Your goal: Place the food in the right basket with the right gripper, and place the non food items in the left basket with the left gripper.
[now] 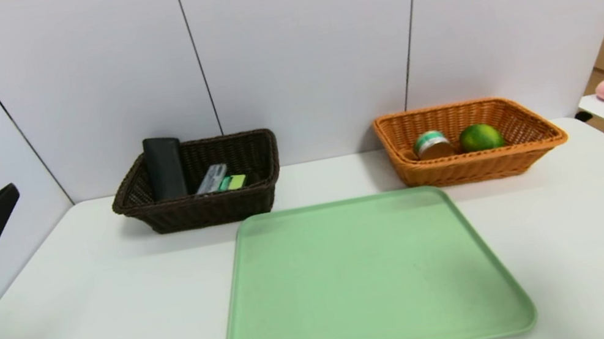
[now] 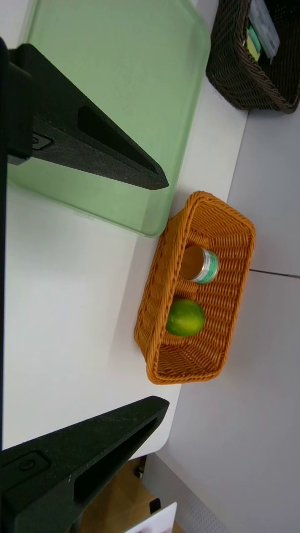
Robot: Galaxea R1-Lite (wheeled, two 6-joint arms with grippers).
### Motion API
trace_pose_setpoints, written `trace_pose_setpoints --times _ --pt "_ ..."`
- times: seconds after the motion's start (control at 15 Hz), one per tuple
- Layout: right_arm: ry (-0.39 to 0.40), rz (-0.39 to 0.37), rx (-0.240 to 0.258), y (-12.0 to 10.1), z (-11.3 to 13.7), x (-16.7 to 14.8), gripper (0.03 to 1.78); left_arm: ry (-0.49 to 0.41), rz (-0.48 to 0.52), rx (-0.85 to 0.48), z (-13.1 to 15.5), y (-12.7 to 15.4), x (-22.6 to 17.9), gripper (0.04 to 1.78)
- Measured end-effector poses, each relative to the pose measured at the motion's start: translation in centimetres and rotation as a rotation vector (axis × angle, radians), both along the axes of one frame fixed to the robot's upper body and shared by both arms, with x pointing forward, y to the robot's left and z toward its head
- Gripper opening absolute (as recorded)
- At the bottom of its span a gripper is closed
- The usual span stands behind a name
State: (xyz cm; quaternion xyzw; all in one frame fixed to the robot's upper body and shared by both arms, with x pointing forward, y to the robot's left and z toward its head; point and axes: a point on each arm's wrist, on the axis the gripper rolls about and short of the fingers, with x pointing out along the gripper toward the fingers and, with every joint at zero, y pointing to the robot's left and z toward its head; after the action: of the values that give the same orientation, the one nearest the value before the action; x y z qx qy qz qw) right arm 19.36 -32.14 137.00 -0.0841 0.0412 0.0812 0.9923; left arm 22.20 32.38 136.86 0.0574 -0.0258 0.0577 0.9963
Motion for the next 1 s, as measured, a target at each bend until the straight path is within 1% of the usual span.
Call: trace_pose_setpoints --times 0.2,0.4,0.6,0.8,1.0 --pt "-0.008 -0.007 -0.001 -0.3 -0.9 -1.3 1.71 -0.008 0.0 0.0 -1.9 0.4 -2.8 1.69" --pt "-0.007 0.001 0.006 -0.7 -2.9 -3.3 1.71 -0.019 -0.015 -0.005 -4.6 0.9 -5.9 1.69" --pt "-0.042 0.014 0.014 -1.0 -4.7 -6.0 1.71 -0.032 -0.018 -0.009 -7.2 1.1 -8.9 1.69" --pt "-0.073 0.009 0.015 -1.2 -6.9 -8.9 1.71 0.007 -0.019 -0.016 -9.5 1.2 -11.7 1.69" --pt "-0.055 0.0 0.015 -1.3 -9.4 -11.7 1.71 0.066 -0.049 -0.021 -11.9 1.2 -14.1 1.69"
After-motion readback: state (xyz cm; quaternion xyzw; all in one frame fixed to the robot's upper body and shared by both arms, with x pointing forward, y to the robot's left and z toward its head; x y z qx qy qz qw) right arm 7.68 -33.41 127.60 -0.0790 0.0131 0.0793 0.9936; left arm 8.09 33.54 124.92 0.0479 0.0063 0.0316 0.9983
